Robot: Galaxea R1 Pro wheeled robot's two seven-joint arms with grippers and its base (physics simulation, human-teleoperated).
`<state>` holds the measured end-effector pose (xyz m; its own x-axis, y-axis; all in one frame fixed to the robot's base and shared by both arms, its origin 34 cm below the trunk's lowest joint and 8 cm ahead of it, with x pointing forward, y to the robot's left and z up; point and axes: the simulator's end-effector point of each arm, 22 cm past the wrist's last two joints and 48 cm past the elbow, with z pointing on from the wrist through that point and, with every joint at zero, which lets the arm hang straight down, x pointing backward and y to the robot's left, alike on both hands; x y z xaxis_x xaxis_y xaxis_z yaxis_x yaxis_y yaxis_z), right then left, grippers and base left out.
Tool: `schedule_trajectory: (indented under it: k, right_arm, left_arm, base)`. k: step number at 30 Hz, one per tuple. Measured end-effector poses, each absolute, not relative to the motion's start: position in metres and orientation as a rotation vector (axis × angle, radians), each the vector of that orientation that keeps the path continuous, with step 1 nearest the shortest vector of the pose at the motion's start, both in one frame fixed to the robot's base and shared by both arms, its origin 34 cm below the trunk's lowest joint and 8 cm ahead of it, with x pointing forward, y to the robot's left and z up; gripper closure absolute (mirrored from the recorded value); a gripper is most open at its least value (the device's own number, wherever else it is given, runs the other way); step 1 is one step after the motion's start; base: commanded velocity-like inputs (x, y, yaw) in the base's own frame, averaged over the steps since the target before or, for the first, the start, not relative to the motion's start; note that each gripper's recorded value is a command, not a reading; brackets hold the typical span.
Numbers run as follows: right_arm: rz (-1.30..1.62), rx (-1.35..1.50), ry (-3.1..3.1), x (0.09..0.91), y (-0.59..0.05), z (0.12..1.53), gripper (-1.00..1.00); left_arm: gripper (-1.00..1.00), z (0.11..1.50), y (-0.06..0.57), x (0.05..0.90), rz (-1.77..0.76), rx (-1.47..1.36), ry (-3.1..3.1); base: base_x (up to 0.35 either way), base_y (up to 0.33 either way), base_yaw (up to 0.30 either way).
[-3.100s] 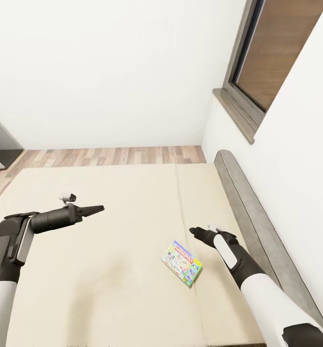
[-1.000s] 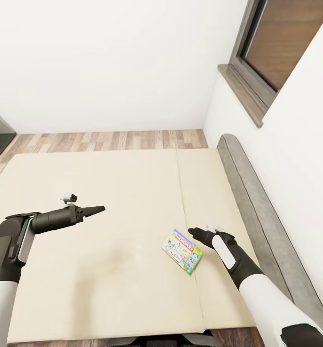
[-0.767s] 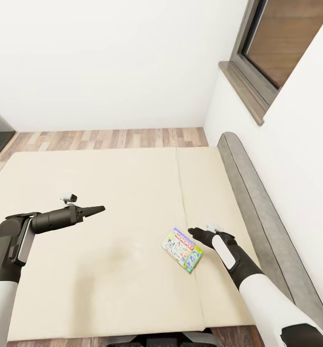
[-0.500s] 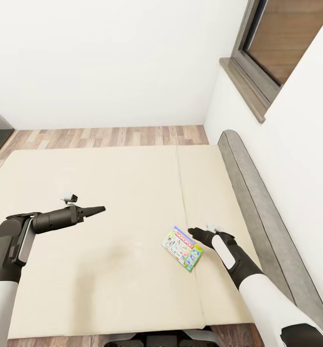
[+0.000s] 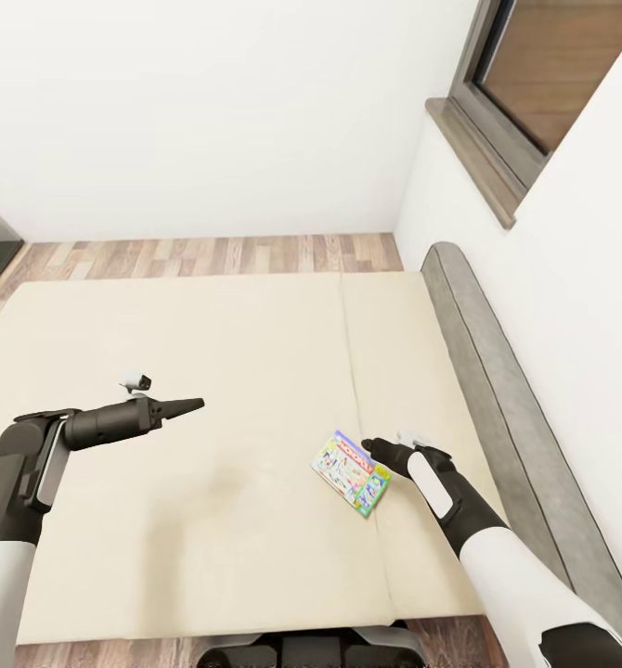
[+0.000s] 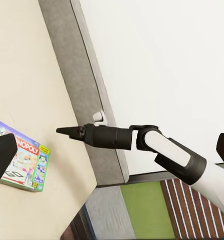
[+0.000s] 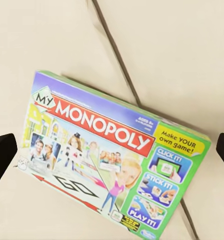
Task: Put all the toys in the child's room - the three board games (two on the bed and one on the table), the two jigsaw puzzles on the table, and the tennis ball on the table - inside the toy box on the table in the child's room.
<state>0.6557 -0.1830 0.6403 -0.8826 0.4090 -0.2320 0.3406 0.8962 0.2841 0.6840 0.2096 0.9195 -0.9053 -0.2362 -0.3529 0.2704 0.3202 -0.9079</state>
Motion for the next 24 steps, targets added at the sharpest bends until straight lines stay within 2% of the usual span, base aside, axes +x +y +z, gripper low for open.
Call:
schedule_trajectory:
  k: [24]
  right_arm:
    - [0.324, 0.5, 2.797, 0.655, -0.178, 0.626, -1.0]
  left_arm:
    - [-1.0, 0.886, 0.209, 0.682, -1.586, -0.022, 2.236]
  base:
    - [0.0, 0.0, 0.0]
